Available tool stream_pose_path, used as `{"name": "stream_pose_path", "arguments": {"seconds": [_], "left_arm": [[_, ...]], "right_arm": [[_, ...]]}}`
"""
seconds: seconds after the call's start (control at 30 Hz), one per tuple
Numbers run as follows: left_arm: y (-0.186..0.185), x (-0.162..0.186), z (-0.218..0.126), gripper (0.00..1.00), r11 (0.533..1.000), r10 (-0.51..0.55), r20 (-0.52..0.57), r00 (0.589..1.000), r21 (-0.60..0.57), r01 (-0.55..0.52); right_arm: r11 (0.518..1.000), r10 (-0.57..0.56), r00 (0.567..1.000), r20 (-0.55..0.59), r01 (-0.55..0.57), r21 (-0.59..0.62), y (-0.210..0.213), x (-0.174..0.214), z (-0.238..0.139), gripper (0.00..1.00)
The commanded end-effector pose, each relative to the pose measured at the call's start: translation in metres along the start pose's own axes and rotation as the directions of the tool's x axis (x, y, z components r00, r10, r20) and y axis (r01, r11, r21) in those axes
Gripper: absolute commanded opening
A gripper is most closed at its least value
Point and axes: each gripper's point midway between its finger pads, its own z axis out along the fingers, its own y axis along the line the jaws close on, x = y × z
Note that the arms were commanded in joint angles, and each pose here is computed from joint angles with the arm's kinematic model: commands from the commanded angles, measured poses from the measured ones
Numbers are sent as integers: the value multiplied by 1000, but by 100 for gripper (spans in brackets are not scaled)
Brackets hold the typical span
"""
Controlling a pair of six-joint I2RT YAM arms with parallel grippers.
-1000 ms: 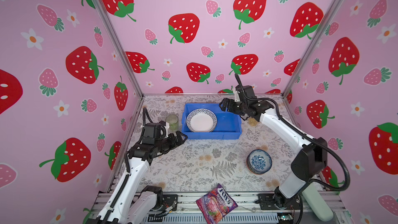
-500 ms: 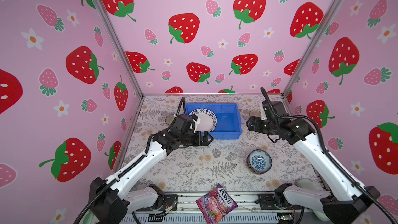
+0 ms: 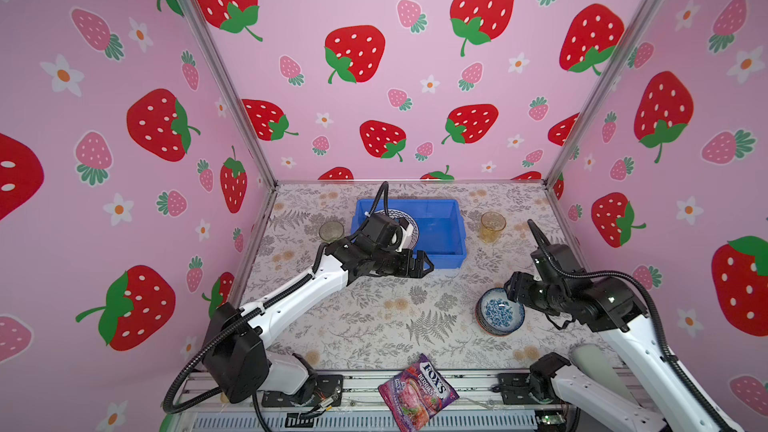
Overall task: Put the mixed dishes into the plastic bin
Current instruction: 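Grip the blue-floral bowl rim atop the bowl stack with the right gripper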
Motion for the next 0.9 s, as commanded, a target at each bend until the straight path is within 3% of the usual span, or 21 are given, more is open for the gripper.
{"name": "stream_pose_path", "arguments": {"seconds": [0.0,0.37,0.87], "left_arm": [[-21,-12,-3,99,997,53,21,998,55,-54],[-23,-10,7,99,997,55,-7,998,61,-54],[-18,-6,9,99,998,47,-20,999,50,-46]], "right_arm": [[996,42,998,-37,-40,77,-20,15,8,66],[989,59,995,-78,-47,140,-43,38,31,57],[994,84,991,-109,-75,85,-42,47,54,44]]}}
